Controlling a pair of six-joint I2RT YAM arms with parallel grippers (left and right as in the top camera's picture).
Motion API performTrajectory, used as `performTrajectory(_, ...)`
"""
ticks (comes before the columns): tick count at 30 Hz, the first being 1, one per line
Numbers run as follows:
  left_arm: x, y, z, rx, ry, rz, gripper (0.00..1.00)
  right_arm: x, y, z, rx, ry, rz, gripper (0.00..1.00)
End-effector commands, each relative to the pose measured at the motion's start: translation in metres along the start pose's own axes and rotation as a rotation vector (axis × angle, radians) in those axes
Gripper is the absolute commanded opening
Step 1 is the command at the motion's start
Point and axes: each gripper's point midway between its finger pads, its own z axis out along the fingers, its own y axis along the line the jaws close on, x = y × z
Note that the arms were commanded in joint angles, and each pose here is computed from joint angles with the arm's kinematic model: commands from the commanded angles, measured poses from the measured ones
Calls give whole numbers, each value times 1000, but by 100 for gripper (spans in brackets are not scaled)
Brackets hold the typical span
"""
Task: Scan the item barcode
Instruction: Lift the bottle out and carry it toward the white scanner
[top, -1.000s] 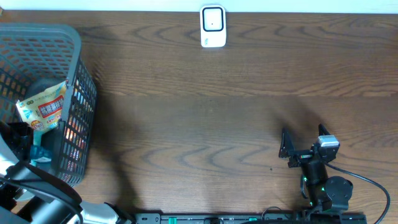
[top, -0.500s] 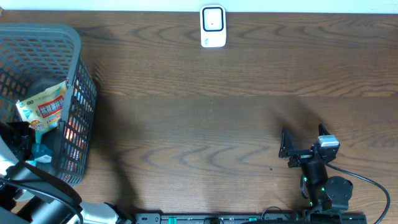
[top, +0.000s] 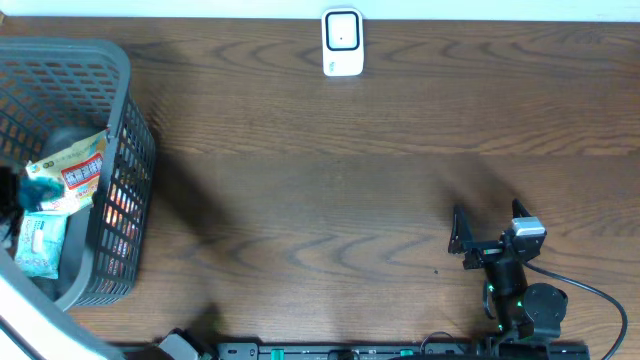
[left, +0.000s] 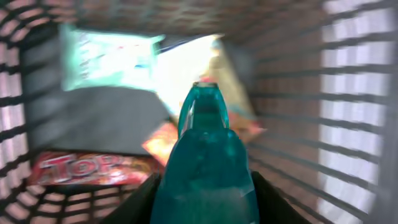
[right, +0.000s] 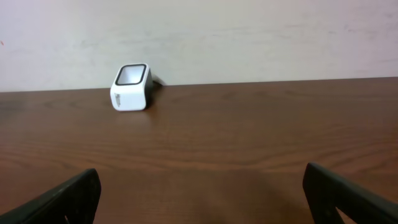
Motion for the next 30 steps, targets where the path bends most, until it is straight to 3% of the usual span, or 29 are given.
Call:
performTrajectory(1,7,-40,-56,261,-46,40,33,2,2,0,-9,6,-8,99)
performTrajectory(9,42,-89,-150,643,-88,97,33,2,2,0,-9,6,-8,99)
performTrajectory(16,111,-116,-173,775,110,210,33,2,2,0,-9,6,-8,99)
performTrajectory(23,191,-142,-147,738,346,382,33,2,2,0,-9,6,-8,99)
performTrajectory(30,291,-153,-93,573,492,598,33,2,2,0,-9,6,-8,99)
